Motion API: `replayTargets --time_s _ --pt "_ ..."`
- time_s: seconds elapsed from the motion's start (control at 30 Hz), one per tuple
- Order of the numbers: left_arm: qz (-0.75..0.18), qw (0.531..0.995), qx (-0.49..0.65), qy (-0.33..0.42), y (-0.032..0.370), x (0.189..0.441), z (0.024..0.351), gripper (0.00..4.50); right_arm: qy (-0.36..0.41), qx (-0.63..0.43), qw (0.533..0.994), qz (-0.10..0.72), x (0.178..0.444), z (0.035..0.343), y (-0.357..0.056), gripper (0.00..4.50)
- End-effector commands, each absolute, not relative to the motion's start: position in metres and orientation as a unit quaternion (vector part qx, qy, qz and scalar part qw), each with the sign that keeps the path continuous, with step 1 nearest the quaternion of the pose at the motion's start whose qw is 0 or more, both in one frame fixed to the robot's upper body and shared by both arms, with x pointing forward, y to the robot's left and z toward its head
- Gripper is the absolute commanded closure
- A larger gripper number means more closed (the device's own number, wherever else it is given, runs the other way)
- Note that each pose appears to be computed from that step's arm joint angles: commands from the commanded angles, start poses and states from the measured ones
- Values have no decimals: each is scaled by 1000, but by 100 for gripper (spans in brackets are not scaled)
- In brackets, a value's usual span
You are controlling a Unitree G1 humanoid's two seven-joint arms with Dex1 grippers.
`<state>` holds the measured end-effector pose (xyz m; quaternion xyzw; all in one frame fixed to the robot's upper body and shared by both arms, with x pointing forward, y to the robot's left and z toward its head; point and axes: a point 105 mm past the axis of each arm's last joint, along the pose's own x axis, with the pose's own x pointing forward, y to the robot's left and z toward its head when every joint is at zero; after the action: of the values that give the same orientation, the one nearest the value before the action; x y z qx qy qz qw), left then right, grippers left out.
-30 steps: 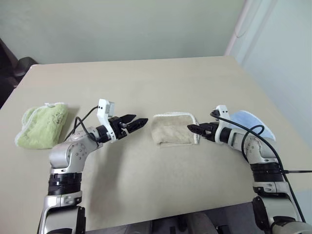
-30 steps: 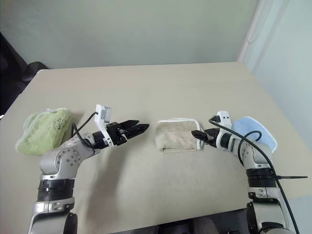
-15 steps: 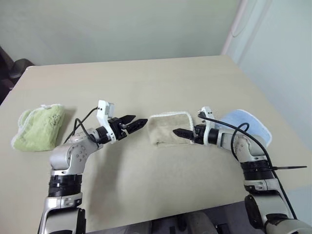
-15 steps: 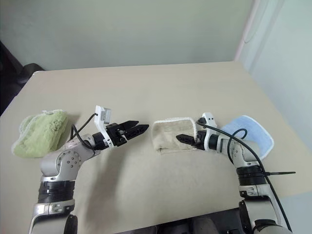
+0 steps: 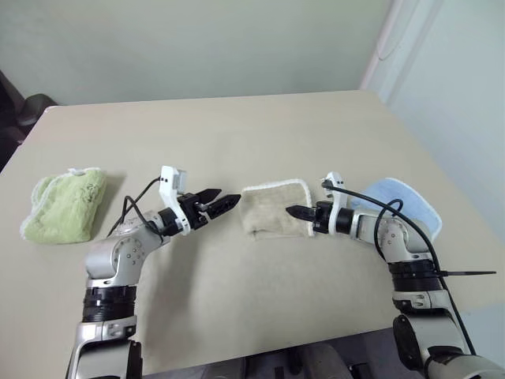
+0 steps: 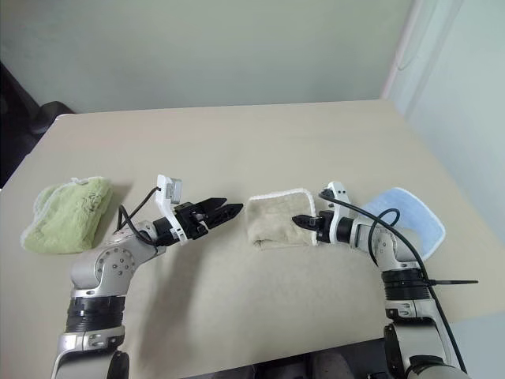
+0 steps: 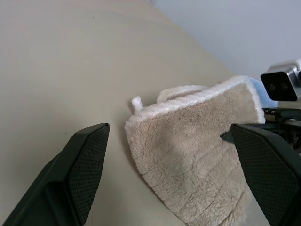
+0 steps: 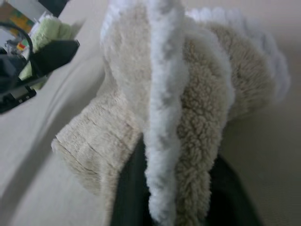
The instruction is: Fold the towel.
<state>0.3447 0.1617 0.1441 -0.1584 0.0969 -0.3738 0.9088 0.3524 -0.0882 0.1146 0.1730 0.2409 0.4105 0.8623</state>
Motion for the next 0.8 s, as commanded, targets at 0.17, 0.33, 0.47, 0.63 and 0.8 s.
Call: replayTargets --time_s 0.17,0.33,0.47,0.63,0.8 --pt "-379 911 -153 63 160 344 158 0 183 198 870 412 349 151 -99 449" --pt "-379 909 -162 54 160 343 161 0 122 195 892 388 346 192 -122 449" --pt "-381 908 -168 52 156 345 161 0 79 203 935 280 350 226 -178 449" --pt "-388 903 -178 54 149 346 158 0 77 241 956 150 343 231 -240 449" --pt "-399 897 -181 55 139 350 158 0 98 305 947 14 336 217 -292 449"
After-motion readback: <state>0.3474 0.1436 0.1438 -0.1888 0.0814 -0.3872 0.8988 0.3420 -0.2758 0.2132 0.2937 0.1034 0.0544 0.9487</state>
